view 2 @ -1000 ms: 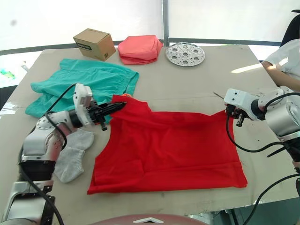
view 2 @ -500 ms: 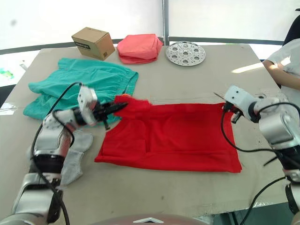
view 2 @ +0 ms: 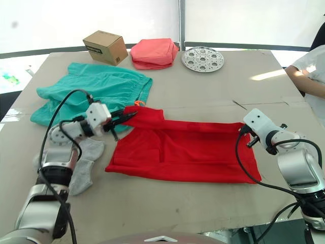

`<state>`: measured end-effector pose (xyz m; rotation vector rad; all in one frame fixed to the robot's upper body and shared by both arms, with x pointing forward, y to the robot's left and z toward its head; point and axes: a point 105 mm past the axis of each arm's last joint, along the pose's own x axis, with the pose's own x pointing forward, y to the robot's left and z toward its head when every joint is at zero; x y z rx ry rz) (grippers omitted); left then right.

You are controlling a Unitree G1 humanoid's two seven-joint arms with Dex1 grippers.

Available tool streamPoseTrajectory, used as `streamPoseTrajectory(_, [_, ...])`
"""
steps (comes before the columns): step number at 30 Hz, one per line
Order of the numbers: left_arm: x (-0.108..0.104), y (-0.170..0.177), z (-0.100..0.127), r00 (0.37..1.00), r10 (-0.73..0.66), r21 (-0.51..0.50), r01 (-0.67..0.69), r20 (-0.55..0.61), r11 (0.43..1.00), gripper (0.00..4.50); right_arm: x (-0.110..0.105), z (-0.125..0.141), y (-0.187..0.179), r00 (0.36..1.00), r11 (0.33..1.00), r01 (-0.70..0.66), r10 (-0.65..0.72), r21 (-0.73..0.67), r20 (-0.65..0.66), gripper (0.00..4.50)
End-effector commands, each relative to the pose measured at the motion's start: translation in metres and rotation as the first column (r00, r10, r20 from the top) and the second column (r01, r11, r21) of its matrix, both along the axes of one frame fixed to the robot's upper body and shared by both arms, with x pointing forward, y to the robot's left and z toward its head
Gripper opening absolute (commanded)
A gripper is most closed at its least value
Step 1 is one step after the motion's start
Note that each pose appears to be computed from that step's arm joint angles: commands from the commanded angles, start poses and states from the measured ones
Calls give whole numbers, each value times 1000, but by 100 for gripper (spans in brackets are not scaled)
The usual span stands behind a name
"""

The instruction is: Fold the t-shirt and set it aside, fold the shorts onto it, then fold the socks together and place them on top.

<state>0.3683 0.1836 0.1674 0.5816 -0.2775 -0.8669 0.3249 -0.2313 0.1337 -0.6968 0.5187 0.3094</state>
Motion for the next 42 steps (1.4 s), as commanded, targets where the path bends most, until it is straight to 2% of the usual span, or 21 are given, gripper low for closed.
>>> streamPoseTrajectory(1, [11,-23,40,983,-53,3,53,177,999,0,16,28,-9,993,999,19,-15,-31,113,6])
streamPoseTrajectory(4, [4,-30,38,970,-121,35,116,210,993,0,15,26,-11,993,999,15,-10,-37,118,6])
streamPoseTrajectory(9, [-20,-18,4,968,-217,102,205,123,973,0,-4,9,-10,996,1000,-2,3,-16,90,6])
streamPoseTrajectory(14, [-26,-2,-15,977,-200,151,187,73,971,0,-17,-4,-13,998,1000,20,-20,-12,61,6])
streamPoseTrajectory(21, [-24,4,-16,978,-188,171,171,87,970,0,-36,-22,-27,995,995,100,-100,-18,25,6])
streamPoseTrajectory(25, [-29,6,-22,972,-234,180,224,37,958,0,-40,-29,-23,996,996,92,-92,17,-5,6])
streamPoseTrajectory(26, [-30,6,-22,970,-241,173,232,30,957,81,-40,-29,-23,995,995,96,-96,30,1,0])
streamPoseTrajectory(27, [-31,6,-22,970,-243,167,236,24,957,106,-40,-30,-22,995,994,97,-97,45,2,0])
streamPoseTrajectory(28, [-30,8,-21,972,-233,148,228,13,962,164,-44,-33,-20,996,994,86,-85,63,-21,67])
streamPoseTrajectory(29, [-29,11,-21,976,-217,117,217,-12,969,214,-49,-35,-18,996,993,80,-76,82,-45,102])
streamPoseTrajectory(30, [-28,17,-21,979,-194,64,198,-70,978,237,-55,-32,-11,998,990,47,-40,135,-51,125])
streamPoseTrajectory(31, [-27,23,-19,976,-174,9,177,-127,984,301,-60,-27,-5,999,982,19,-10,190,-47,188])
streamPoseTrajectory(35, [-27,33,-7,946,-147,-175,99,-290,980,301,-78,-2,17,995,922,-83,97,379,-17,188])
streamPoseTrajectory(38, [-28,25,7,894,-192,-306,66,-405,950,219,-86,9,32,984,864,-150,176,481,-8,106])
streamPoseTrajectory(40, [-30,10,7,841,-218,-329,51,-494,943,132,-78,11,44,980,844,-176,198,507,10,14])
streamPoseTrajectory(42, [-27,-5,7,797,-216,-344,11,-565,939,28,-61,10,55,980,848,-183,195,498,28,0])
